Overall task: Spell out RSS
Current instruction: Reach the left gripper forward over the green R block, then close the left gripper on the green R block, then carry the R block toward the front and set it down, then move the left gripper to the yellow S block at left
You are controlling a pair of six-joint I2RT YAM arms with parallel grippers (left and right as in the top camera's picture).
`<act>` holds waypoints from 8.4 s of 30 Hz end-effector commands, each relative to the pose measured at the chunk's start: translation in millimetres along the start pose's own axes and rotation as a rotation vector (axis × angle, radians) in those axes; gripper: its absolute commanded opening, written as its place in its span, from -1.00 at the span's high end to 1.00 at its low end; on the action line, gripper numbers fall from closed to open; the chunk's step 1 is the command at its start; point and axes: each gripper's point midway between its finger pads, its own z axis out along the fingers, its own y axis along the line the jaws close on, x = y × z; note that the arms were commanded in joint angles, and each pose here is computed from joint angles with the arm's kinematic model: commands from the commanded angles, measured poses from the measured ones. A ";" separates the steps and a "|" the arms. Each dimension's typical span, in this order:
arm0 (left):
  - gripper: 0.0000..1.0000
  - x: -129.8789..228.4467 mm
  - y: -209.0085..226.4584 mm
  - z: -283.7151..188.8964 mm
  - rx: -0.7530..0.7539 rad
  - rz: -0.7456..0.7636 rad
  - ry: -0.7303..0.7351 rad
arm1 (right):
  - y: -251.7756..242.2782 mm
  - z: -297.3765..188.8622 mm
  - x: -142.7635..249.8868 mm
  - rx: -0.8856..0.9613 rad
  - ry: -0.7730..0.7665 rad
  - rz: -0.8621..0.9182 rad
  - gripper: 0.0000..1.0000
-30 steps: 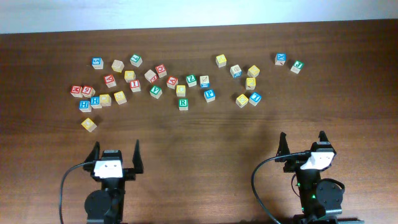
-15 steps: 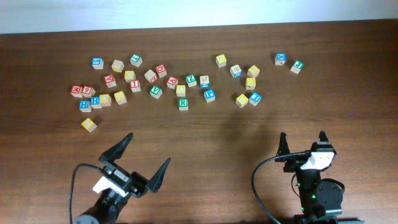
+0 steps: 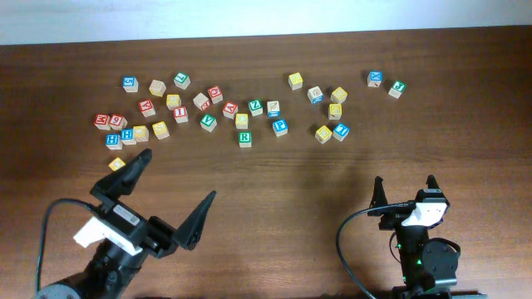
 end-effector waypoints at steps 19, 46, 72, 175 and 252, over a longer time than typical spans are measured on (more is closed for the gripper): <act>-0.98 202.2 69.6 102.0 -0.336 -0.600 1.282 | -4.4 0.2 3.5 0.022 0.008 0.007 -0.97; -0.70 443.5 47.1 129.8 -0.584 -0.515 1.597 | -4.3 0.2 3.4 0.022 0.008 0.007 -0.97; 0.04 474.4 29.6 134.9 -0.568 -0.443 1.597 | -4.4 0.2 3.4 0.022 0.008 0.007 -0.97; 0.52 352.7 -23.3 10.1 -0.527 -0.586 1.607 | -4.4 0.2 3.5 0.022 0.008 0.007 -0.97; -0.98 223.2 199.4 15.1 -1.031 -0.785 1.174 | -4.4 0.2 3.5 0.022 0.008 0.007 -0.97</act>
